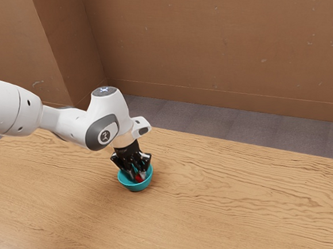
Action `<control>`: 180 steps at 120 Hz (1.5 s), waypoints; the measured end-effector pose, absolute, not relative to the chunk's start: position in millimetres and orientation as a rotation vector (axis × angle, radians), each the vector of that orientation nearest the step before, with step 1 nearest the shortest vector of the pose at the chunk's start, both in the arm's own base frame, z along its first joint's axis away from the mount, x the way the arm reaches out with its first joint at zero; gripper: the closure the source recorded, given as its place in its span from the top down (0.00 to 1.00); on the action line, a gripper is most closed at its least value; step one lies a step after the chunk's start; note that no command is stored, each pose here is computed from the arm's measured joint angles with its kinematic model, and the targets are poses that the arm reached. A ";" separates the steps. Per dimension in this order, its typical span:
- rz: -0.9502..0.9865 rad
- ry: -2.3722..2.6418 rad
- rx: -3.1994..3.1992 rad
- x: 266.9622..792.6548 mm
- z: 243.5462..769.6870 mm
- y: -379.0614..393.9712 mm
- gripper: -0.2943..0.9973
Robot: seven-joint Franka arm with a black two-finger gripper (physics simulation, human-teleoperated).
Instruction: Take strawberry from the bowl
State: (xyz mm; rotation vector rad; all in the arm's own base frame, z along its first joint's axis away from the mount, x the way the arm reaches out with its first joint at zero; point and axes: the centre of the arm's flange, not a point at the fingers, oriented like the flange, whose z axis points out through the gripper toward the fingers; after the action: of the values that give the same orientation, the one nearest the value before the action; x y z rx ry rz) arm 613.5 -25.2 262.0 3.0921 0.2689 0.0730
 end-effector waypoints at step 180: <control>0.454 0.010 3.029 614.3 479.8 -163.5 0.72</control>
State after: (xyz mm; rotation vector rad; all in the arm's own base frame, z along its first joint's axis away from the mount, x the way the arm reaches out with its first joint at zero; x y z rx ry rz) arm 614.3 -163.5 479.8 3.0291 0.0103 0.4537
